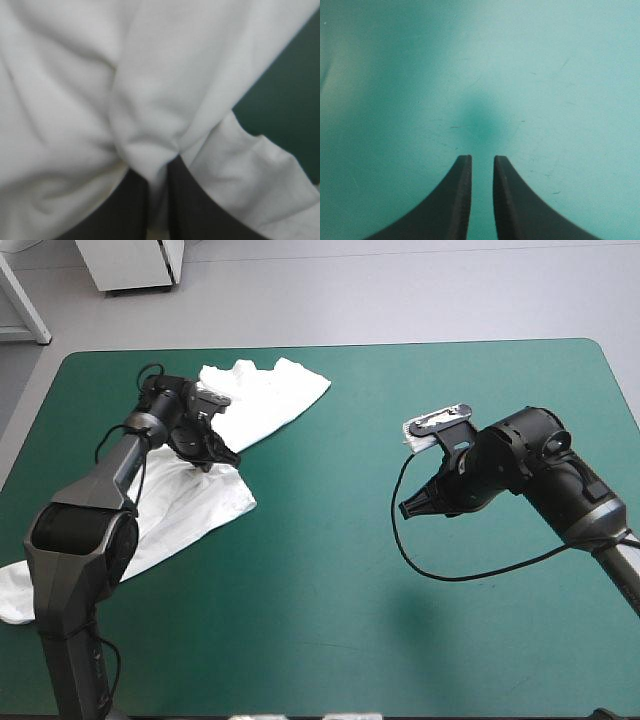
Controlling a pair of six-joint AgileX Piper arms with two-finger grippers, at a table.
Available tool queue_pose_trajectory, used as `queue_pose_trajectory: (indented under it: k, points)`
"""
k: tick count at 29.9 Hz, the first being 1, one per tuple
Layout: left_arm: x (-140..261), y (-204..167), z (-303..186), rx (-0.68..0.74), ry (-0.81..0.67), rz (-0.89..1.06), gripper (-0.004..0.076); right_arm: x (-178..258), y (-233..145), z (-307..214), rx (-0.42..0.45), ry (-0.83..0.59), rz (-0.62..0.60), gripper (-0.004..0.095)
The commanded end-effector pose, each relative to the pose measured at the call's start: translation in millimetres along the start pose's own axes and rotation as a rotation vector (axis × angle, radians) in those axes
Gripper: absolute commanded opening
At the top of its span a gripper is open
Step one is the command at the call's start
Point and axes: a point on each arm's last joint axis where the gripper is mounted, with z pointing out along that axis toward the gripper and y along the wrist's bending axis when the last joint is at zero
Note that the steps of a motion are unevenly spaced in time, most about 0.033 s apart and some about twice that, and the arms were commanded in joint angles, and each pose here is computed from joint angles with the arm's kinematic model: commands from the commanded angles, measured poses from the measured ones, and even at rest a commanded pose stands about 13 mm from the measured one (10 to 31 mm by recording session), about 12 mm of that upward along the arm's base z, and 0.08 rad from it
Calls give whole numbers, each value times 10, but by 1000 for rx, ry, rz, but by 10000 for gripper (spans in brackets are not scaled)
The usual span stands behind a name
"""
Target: Fold the cloth
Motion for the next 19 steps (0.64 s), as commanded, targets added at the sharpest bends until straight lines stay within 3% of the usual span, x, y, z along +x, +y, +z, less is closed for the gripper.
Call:
queue_pose_trajectory:
  k: [1,13,19]
  points:
    - [-148,-649,-232,113,-81,110,-9,-72,-23,-303,6,-128,2,158]
    - [9,-2418,-480,202,-106,515,-9,-134,-23,-446,4,-181,3,158]
    - [238,-3087,-658,248,-129,667,-9,-136,-25,-446,6,-182,2,158]
